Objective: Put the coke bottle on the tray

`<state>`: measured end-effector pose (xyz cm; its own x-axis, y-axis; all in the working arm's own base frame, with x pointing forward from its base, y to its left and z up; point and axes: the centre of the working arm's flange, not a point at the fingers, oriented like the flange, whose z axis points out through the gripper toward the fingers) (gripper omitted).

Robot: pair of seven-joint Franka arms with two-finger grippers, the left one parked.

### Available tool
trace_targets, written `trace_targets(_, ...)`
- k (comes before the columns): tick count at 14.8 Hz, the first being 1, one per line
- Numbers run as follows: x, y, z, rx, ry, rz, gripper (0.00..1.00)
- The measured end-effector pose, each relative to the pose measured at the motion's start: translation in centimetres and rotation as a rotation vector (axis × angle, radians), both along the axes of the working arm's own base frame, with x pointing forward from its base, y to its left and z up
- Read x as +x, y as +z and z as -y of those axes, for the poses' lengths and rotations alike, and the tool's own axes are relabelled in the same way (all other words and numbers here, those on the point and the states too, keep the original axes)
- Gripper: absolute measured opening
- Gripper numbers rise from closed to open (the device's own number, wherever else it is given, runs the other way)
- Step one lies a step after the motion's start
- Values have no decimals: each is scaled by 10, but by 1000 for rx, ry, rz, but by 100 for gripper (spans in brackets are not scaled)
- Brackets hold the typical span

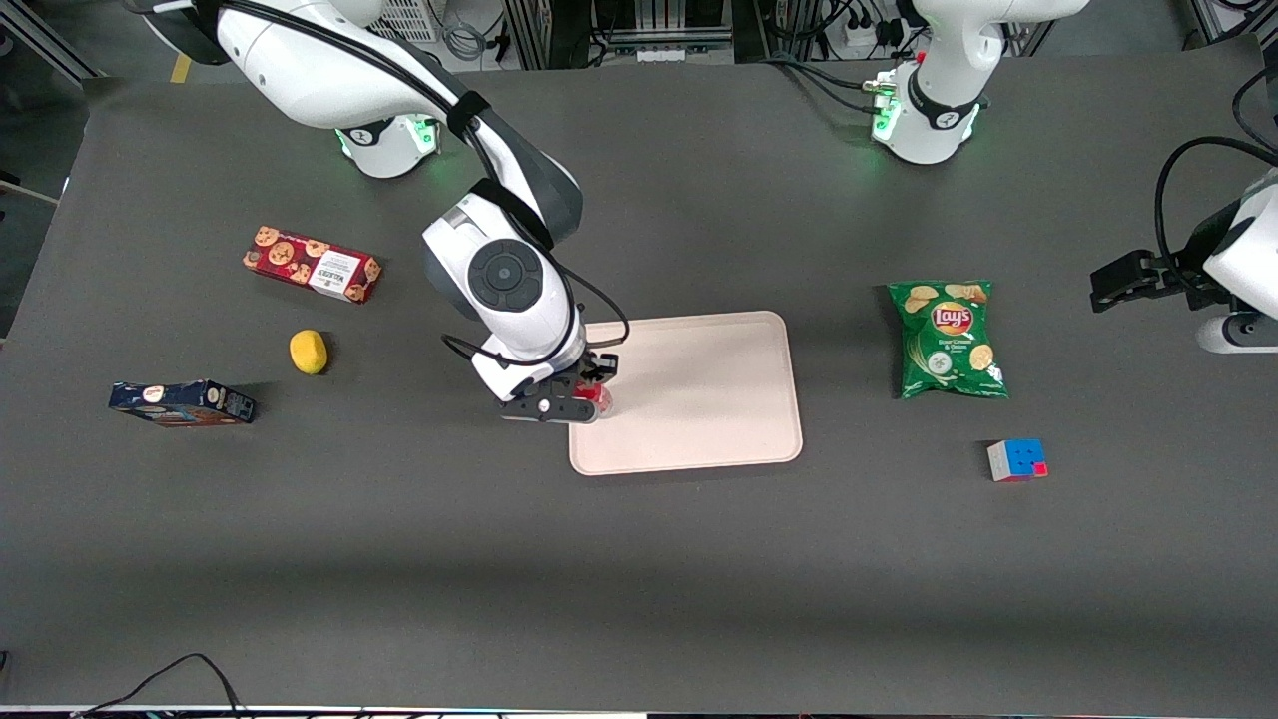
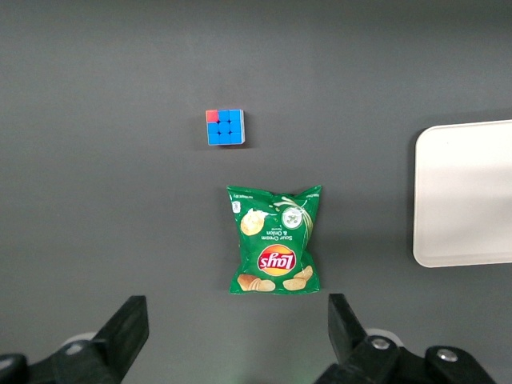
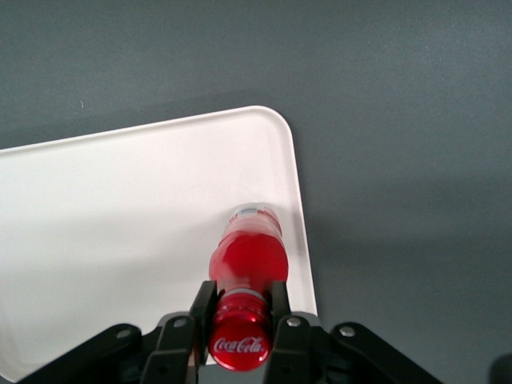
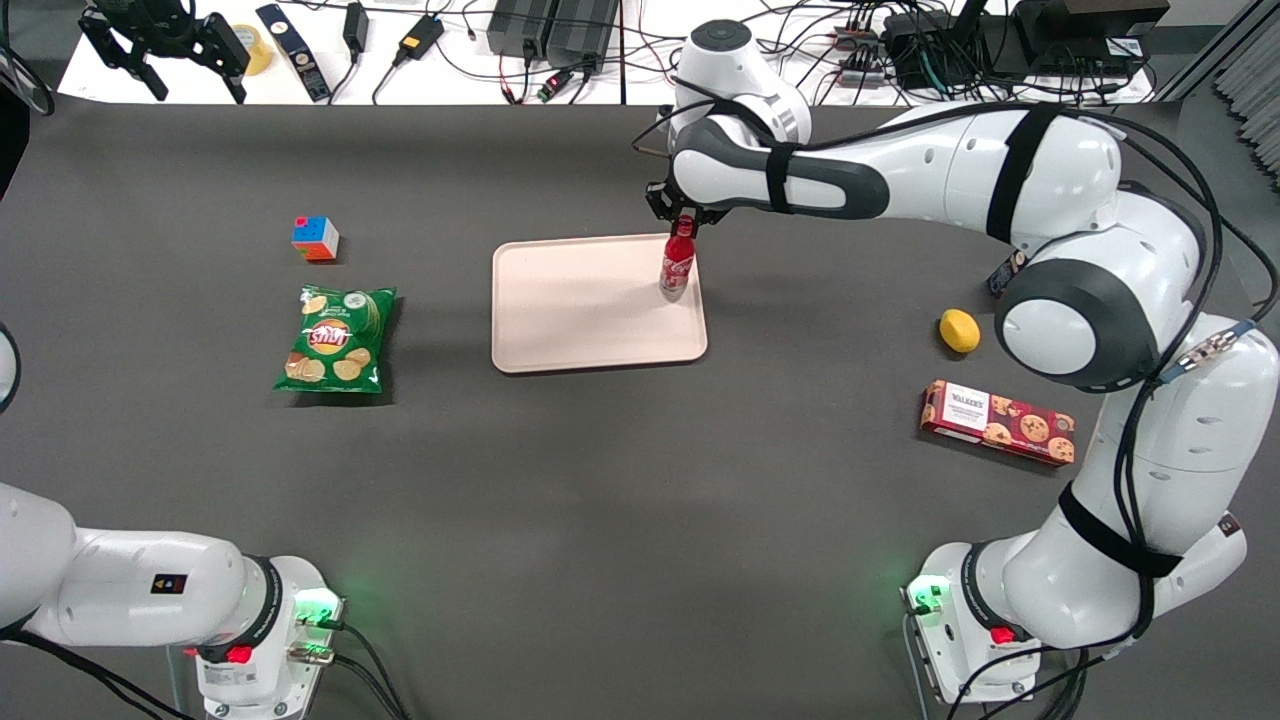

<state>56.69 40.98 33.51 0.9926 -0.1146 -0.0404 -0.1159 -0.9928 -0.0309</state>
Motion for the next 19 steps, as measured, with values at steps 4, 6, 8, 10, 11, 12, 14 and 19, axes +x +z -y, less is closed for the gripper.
trace_targets(4,1,-5,0,-9,-11,7,32)
trace_targets(6,1,-6,-1,-7,-12,10,37)
trace_targets(8,2,-4,-2,-2,-13,15,44)
trace_targets(10,2,-3,-2,0,-16,17,61)
trace_targets(11,2,-1,-3,2,-19,20,72)
trace_targets(12,3,3,-3,5,-20,26,81)
trace_targets(14,7,24,-1,19,-27,56,99)
trace_targets(19,22,123,59,20,-21,125,100)
